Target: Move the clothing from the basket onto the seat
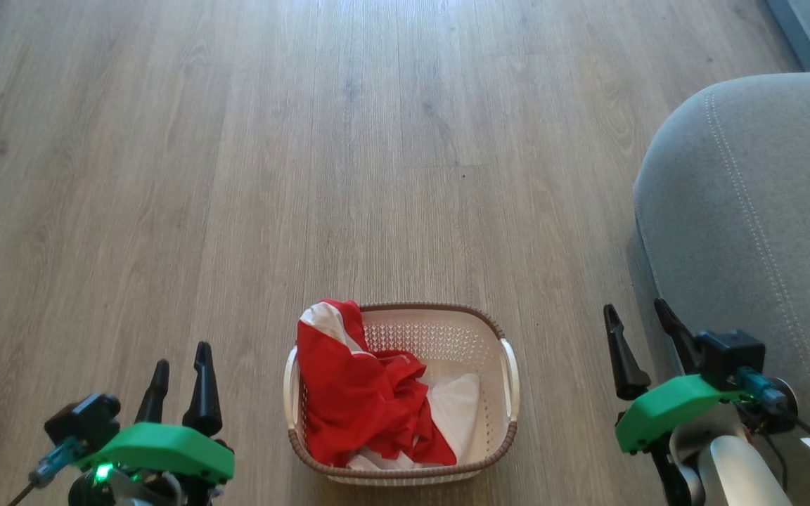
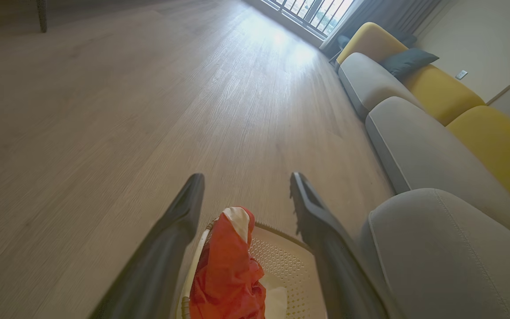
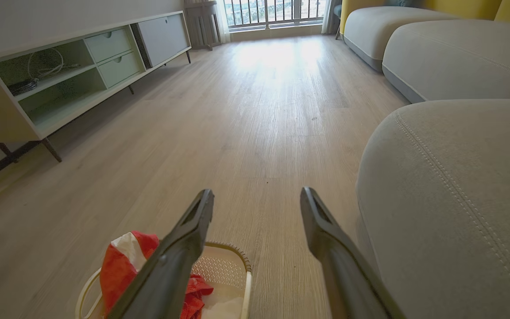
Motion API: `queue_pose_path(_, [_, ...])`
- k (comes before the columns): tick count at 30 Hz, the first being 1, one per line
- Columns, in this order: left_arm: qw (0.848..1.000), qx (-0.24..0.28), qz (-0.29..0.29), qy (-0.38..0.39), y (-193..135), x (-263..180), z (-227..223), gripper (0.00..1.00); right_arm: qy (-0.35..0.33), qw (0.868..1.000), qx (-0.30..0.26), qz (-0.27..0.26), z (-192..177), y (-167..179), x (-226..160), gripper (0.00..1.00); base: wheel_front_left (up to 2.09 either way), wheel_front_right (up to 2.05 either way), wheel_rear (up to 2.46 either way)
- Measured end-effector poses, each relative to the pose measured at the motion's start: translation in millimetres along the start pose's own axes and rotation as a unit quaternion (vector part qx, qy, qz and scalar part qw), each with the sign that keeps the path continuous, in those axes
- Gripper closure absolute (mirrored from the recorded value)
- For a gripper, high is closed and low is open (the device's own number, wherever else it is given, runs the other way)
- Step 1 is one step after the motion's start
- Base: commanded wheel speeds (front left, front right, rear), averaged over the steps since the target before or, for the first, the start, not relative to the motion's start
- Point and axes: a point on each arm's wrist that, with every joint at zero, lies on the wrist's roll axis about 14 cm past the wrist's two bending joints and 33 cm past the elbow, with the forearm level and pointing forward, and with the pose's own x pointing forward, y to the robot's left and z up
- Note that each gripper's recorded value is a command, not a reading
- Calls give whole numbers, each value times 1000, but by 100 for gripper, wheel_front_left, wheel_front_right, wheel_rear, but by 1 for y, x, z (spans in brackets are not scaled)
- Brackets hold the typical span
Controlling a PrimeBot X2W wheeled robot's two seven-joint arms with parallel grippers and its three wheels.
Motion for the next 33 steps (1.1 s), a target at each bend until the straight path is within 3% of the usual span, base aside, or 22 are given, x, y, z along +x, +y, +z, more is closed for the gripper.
queue_pose_path(14, [997, 72, -12, -14, -5, 0, 2, 0, -7, 997, -73, 24, 1, 10, 2, 0, 0, 0, 0])
queue_pose_path(33, [996, 89, -16, -16, -6, 0, 3, 0, -6, 998, -57, 27, -2, 12, 3, 0, 0, 0, 0])
